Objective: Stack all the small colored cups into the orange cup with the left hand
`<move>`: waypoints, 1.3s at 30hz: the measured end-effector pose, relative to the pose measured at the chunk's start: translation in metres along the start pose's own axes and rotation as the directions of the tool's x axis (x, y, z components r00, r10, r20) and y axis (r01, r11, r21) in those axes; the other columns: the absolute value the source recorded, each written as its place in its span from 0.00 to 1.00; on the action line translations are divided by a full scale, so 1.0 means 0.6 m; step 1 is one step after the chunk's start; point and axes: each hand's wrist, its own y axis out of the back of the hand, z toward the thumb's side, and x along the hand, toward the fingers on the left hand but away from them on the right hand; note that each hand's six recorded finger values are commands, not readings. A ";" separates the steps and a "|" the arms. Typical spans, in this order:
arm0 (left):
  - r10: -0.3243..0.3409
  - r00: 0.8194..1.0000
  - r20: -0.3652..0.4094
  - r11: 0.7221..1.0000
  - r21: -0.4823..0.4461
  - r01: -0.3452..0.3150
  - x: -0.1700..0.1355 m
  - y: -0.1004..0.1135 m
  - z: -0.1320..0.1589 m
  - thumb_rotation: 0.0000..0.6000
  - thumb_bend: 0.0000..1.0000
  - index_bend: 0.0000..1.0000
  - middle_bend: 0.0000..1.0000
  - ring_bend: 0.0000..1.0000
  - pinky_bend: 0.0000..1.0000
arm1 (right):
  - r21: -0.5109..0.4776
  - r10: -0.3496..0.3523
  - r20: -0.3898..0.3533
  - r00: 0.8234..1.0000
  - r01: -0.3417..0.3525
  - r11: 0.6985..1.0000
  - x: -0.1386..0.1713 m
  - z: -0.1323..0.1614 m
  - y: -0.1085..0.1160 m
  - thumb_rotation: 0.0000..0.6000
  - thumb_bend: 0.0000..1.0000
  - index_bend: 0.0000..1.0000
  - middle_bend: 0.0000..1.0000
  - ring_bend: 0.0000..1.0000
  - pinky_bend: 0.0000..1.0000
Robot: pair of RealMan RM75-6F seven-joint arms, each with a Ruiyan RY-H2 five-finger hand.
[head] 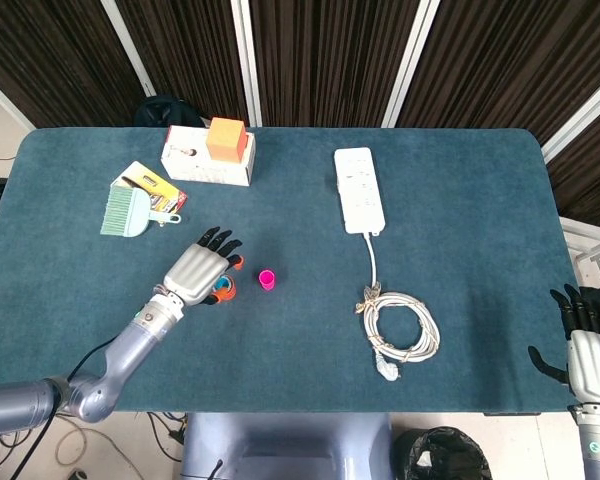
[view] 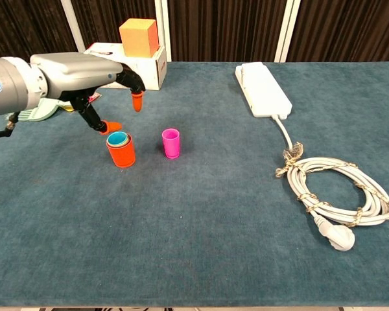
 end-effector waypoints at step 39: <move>-0.081 0.997 -0.008 0.993 0.086 0.081 0.103 -0.037 0.077 1.00 0.31 0.35 0.14 0.00 0.00 | -0.006 -0.009 0.010 1.000 0.009 1.000 -0.001 -0.006 0.005 1.00 0.34 0.12 0.05 0.12 0.06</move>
